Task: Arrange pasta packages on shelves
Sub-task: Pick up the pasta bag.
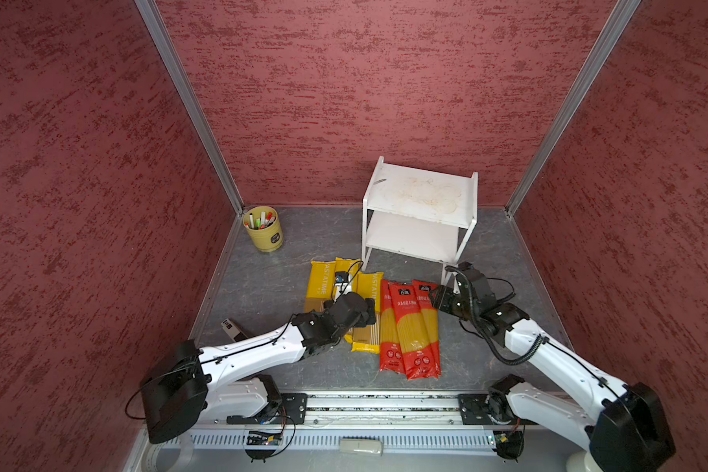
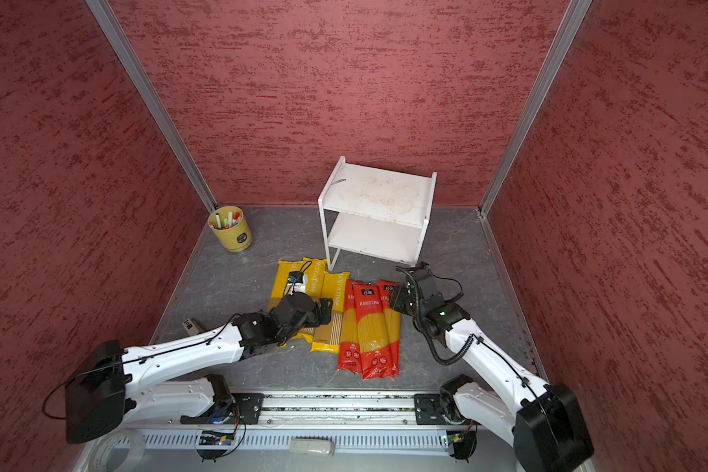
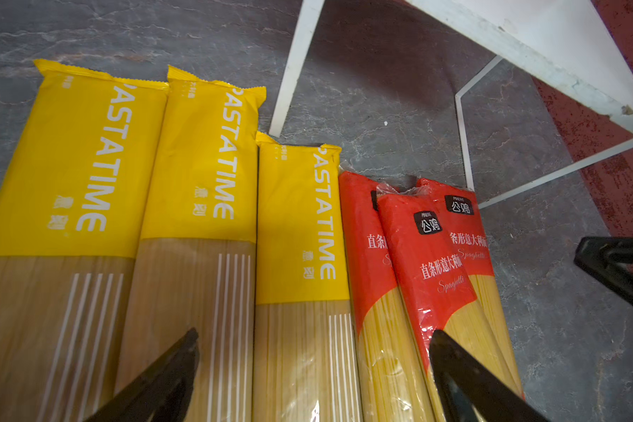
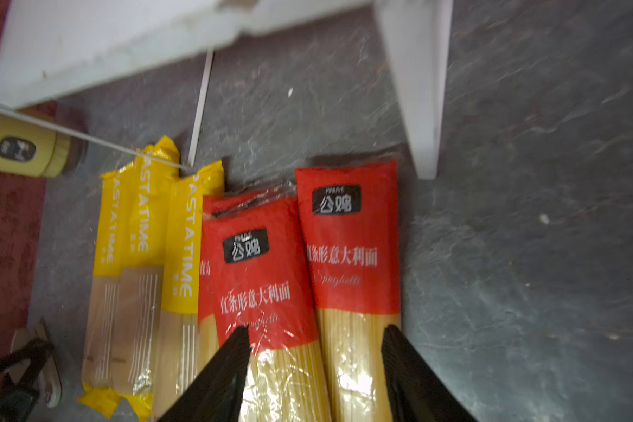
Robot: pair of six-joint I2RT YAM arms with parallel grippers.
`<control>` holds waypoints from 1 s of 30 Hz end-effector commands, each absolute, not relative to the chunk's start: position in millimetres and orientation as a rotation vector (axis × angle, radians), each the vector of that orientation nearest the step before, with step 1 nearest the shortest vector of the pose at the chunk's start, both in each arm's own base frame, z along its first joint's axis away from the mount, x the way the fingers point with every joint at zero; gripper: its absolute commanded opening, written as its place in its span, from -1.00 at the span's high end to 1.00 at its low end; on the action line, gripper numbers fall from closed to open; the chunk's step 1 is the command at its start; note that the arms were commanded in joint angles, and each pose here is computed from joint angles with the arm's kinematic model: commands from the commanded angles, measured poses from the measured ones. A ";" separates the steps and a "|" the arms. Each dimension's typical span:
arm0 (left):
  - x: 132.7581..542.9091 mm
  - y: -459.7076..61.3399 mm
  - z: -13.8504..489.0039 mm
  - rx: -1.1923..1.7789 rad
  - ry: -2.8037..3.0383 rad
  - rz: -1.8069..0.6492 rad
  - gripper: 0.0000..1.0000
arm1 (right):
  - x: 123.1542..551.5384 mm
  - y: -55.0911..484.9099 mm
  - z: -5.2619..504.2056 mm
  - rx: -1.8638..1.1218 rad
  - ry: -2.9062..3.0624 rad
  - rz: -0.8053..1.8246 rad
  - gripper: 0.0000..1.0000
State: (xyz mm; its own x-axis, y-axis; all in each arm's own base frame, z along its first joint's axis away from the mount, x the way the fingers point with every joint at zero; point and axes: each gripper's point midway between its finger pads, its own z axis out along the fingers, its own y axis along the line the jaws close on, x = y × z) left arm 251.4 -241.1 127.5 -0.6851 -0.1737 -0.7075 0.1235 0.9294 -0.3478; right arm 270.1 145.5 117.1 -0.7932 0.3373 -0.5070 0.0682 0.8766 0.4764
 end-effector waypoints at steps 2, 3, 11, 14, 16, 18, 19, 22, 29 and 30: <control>252.3 -276.2 137.7 0.015 2.260 -0.674 -0.88 | 254.0 178.4 109.5 0.218 2.488 0.704 -0.09; 249.5 -285.0 137.1 0.032 2.268 -0.734 -0.83 | 250.3 185.4 107.3 0.204 2.502 0.735 -0.06; 248.3 -309.3 114.7 0.000 2.388 -0.954 -0.48 | 227.9 209.0 78.1 0.152 2.612 0.901 0.00; 249.4 -314.0 114.8 0.008 2.388 -0.998 -0.47 | 225.9 204.9 70.4 0.135 2.635 0.859 -0.01; 247.9 -321.6 117.4 0.042 2.375 -1.043 -0.44 | 225.3 202.5 68.9 0.130 2.636 0.846 -0.02; 246.6 -328.6 116.5 0.067 2.375 -1.076 -0.42 | 224.8 202.4 67.2 0.130 2.636 0.859 -0.02; 246.2 -332.1 114.3 0.076 2.381 -1.093 -0.39 | 224.0 202.8 65.2 0.129 2.638 0.869 -0.02; 245.7 -340.2 108.1 0.098 2.402 -1.121 -0.27 | 222.4 201.7 59.8 0.151 2.645 0.884 0.00; 247.6 -344.1 102.7 0.097 2.422 -1.154 -0.04 | 226.8 184.7 66.8 0.220 2.612 0.865 0.00; 248.0 -343.9 101.4 0.094 2.426 -1.156 -0.02 | 227.2 180.7 66.2 0.226 2.614 0.858 -0.01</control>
